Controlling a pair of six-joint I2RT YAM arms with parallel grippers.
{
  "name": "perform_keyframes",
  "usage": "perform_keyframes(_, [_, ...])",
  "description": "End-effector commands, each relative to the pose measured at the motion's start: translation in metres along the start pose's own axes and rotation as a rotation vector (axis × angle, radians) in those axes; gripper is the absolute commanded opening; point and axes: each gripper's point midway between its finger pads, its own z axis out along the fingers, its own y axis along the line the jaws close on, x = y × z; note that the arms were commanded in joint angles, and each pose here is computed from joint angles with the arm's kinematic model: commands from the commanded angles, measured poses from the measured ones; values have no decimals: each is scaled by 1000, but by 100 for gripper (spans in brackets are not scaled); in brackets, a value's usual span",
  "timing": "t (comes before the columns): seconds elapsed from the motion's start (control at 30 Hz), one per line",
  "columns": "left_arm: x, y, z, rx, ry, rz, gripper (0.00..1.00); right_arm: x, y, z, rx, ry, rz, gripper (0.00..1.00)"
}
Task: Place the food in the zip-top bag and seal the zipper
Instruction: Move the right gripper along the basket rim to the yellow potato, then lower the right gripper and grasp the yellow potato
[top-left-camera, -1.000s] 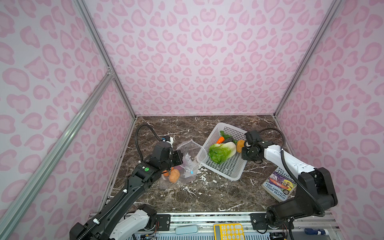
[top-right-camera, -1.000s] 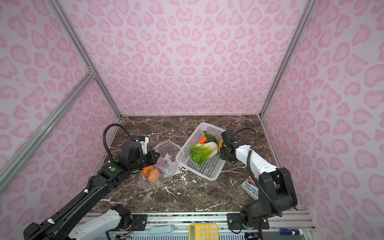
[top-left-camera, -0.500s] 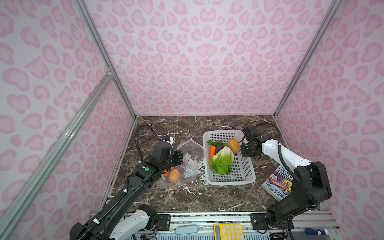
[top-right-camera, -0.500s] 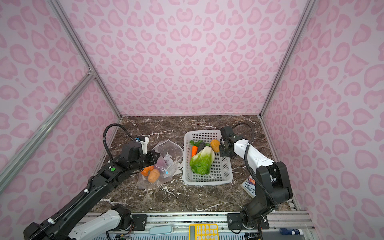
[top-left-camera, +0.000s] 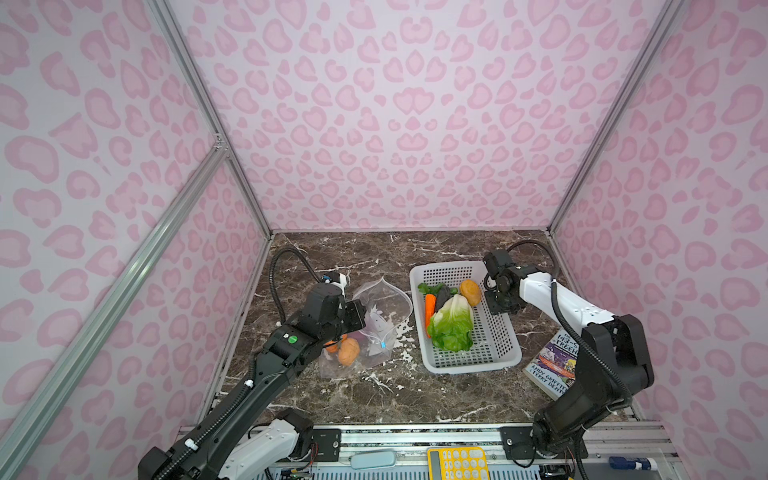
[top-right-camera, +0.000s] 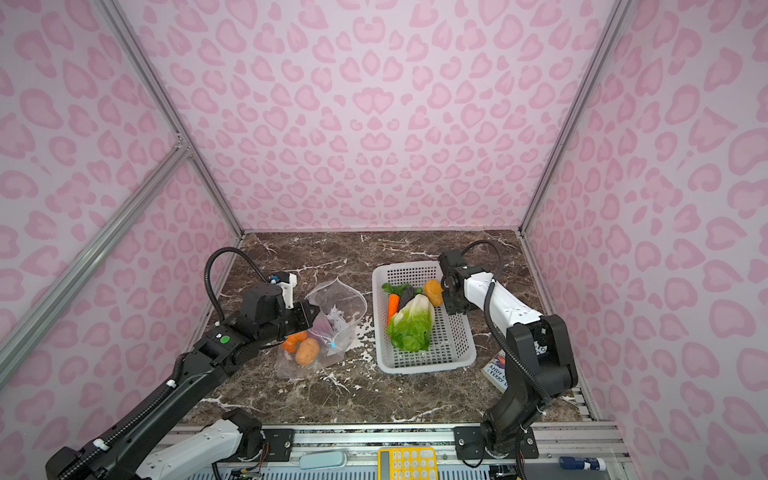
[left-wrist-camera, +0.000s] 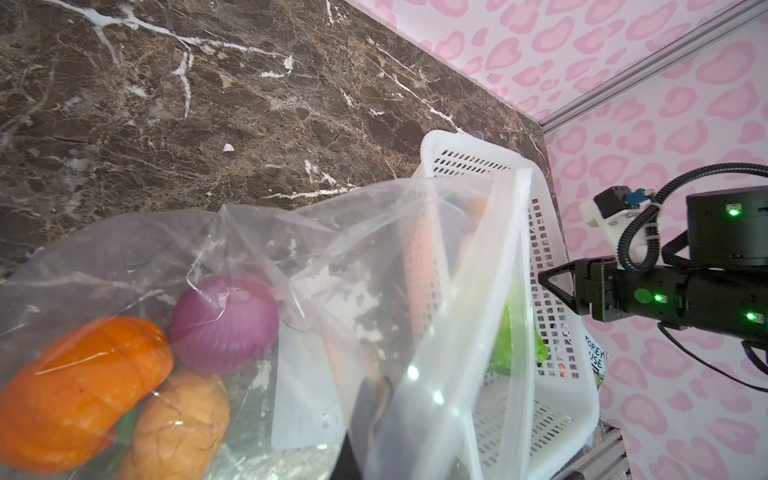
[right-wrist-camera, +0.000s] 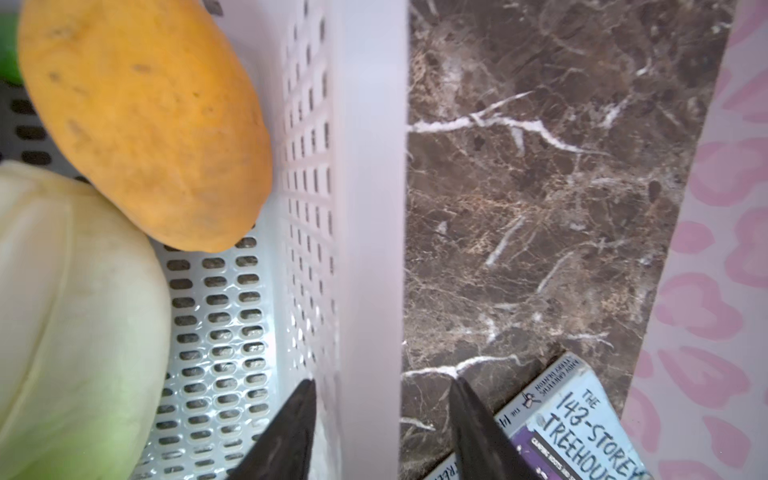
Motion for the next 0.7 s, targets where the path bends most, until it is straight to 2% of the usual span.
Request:
perform_keyframes(0.0, [-5, -3, -2, 7, -21, -2, 3, -6, -8, -21, 53, -58, 27, 61])
perform_keyframes(0.1, [-4, -3, -1, 11, -13, -2, 3, -21, -1, -44, 18, -137, 36, 61])
perform_keyframes(0.23, [-4, -5, 0, 16, -9, -5, 3, -36, 26, -56, -108, -178, 28, 61])
perform_keyframes(0.5, [-3, -5, -3, 23, -9, -9, 3, -58, 63, -38, -189, -156, -16, 62])
perform_keyframes(0.67, [0, -3, -5, 21, -7, -14, 3, -66, 74, -19, -190, -119, -26, 64])
